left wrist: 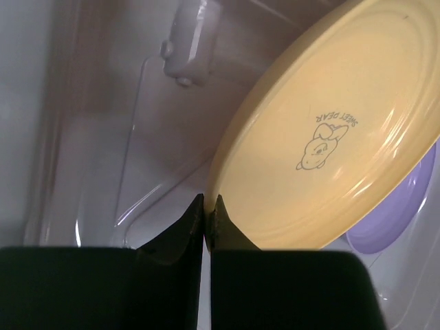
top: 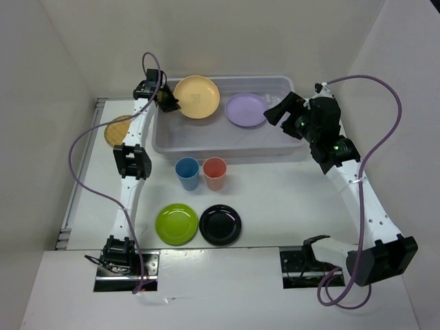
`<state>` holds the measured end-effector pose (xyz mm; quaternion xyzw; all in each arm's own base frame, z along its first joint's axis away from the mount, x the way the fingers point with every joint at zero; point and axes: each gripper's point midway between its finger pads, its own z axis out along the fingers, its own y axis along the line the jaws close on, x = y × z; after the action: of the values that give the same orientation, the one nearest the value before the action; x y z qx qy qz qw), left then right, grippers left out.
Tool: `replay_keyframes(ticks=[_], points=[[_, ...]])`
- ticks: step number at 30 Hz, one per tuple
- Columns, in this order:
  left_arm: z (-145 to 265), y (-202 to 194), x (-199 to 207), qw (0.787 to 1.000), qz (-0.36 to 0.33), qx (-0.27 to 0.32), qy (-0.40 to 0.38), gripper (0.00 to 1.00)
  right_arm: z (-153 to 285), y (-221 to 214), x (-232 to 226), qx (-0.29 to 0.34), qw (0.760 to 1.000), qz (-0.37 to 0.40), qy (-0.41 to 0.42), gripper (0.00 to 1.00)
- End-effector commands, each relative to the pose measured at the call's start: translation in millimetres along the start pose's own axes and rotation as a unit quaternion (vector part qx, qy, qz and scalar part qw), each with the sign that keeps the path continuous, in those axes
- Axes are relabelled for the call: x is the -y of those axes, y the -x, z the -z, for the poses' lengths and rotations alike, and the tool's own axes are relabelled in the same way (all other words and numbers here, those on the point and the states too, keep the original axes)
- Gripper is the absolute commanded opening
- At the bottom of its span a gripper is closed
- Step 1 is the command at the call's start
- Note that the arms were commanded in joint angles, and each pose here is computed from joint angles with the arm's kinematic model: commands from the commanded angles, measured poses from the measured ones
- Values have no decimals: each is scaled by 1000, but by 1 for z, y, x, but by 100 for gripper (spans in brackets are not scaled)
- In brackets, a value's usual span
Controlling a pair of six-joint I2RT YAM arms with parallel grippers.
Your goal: Place the mixed dishes into the plastic bin
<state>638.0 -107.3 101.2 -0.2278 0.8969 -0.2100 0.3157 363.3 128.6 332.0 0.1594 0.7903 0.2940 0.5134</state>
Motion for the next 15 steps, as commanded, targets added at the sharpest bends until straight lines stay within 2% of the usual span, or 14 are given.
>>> replay_keyframes(ticks=[1, 2, 4, 6, 7, 8, 10, 12, 15], points=[[2, -14, 9, 999, 23, -27, -19, 5, 20, -11, 6, -12, 999, 29, -14, 88], [-5, -26, 7, 999, 23, -43, -11, 6, 24, -12, 9, -14, 999, 28, -22, 90], [-9, -28, 4, 999, 19, -34, 3, 6, 33, -29, 7, -39, 998, 33, -21, 90], [-13, -32, 2, 999, 20, -39, 1, 13, 37, -42, 2, -56, 998, 38, -11, 90], [-12, -30, 4, 999, 19, -36, -2, 17, 38, -56, 11, -76, 996, 39, -22, 90], [-10, -28, 7, 999, 18, -32, -5, 37, 39, -68, 10, -97, 994, 39, -15, 90], [-9, -29, 5, 999, 19, -35, -3, 46, 41, -92, 23, -136, 990, 38, -26, 90], [-10, -28, 4, 999, 19, -32, 1, 57, 47, -103, 29, -147, 988, 36, -29, 90], [4, -19, 14, 1000, 10, -20, -9, 63, 57, -119, 35, -176, 984, 32, -25, 91]])
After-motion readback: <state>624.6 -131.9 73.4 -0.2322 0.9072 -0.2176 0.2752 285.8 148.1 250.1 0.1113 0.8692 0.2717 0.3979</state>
